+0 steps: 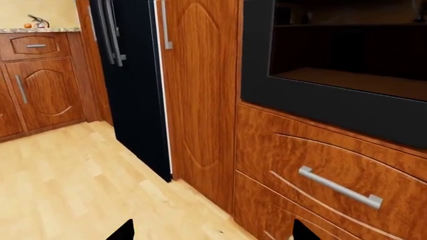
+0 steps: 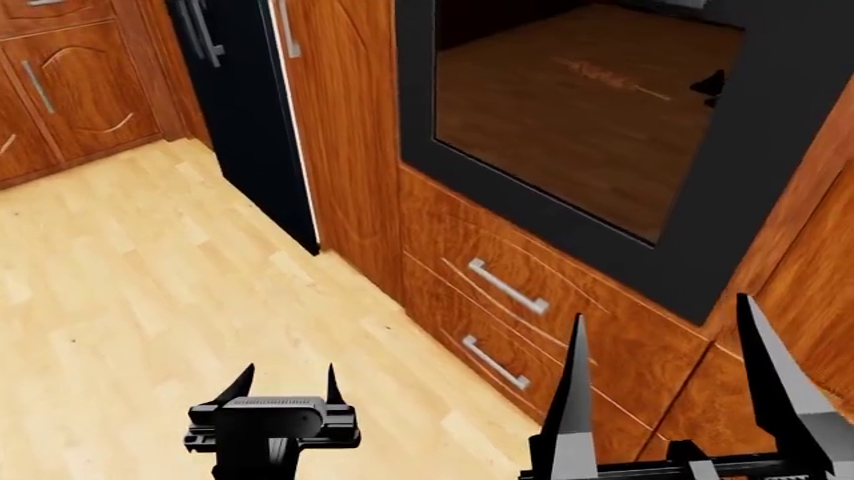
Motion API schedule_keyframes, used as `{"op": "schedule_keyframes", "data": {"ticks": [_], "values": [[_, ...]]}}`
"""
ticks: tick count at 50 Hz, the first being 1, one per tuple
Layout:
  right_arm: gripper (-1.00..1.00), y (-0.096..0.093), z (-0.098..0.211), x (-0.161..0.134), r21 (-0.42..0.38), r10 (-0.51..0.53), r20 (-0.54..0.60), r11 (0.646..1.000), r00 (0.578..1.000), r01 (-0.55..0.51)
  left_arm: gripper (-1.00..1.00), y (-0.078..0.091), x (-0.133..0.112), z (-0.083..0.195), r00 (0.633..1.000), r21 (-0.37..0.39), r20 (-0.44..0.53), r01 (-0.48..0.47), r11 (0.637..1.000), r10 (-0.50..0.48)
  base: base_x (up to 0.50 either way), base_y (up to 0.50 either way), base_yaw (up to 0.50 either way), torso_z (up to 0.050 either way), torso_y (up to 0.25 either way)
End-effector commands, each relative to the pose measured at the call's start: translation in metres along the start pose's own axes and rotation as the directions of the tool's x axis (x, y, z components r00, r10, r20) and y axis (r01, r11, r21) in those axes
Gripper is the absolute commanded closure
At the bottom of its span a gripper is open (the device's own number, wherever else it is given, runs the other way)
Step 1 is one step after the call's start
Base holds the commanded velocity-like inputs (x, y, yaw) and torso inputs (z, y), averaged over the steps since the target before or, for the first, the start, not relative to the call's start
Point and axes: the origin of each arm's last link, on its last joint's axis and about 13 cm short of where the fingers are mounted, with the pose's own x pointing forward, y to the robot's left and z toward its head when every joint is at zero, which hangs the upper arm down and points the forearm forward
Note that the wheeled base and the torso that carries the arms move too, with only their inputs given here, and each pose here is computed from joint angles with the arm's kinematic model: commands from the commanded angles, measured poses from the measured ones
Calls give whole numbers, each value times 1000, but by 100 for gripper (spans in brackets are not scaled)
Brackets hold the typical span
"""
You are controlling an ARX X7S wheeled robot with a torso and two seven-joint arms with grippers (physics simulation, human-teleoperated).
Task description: Open the oven door
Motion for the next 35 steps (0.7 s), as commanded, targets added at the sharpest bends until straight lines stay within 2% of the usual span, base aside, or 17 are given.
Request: {"op": "schedule_keyframes", "data": {"ticks": [1,35], "values": [[-100,0,0,0,7,5,-4,1000,1000,-5,-100,-1,0,0,1000,-2,1,2,1000,-2,421,-170,0,0,0],[-100,-1,-1,1,5,7,-5,1000,1000,-7,-100,-1,0,0,1000,-2,0,1,1000,-1,444,-115,0,0,0]]}}
